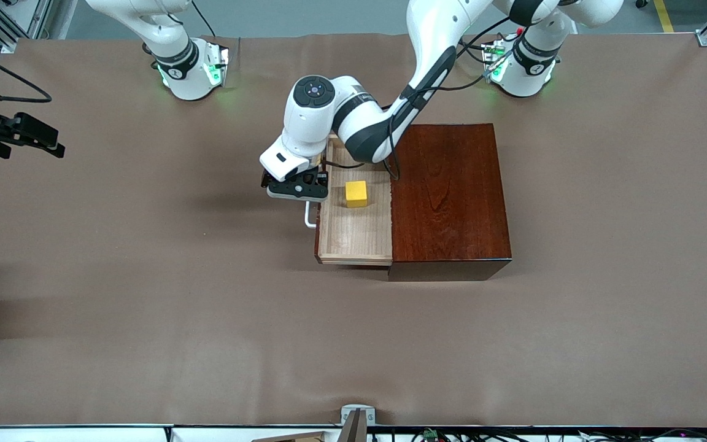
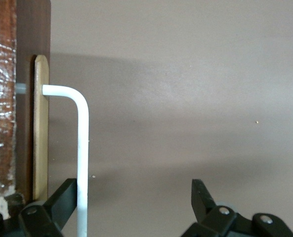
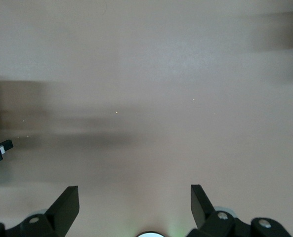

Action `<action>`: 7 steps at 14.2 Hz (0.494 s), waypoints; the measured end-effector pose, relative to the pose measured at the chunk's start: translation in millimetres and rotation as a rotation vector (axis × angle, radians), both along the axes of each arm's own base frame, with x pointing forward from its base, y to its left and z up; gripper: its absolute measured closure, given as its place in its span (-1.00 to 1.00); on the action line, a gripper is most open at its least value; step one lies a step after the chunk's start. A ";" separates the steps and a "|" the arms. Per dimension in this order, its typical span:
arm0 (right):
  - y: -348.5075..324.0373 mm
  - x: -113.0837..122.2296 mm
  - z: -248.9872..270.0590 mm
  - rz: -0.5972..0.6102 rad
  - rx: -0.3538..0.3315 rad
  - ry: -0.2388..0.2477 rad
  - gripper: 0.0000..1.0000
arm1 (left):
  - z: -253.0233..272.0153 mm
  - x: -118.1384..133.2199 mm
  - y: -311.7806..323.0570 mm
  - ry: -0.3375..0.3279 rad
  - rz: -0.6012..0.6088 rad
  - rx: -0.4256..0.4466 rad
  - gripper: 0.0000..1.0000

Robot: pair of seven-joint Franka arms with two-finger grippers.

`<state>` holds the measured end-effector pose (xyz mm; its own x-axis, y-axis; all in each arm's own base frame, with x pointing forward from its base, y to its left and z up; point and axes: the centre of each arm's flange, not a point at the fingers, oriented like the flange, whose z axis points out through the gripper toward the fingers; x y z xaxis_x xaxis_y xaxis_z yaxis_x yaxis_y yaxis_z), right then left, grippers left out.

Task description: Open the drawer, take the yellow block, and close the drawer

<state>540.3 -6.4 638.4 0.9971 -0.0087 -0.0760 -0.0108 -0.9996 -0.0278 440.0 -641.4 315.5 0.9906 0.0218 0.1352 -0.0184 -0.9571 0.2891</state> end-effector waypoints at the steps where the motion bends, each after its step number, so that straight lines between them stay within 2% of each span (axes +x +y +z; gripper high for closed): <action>1: 0.0 0.0 0.0 0.000 0.000 0.000 -1.00 | 0.1 -0.2 -0.2 0.001 0.002 -0.001 -1.00; 7: 0.2 0.1 -0.1 0.001 0.000 0.000 -1.00 | 9.6 0.8 -0.6 0.029 0.029 0.011 -1.00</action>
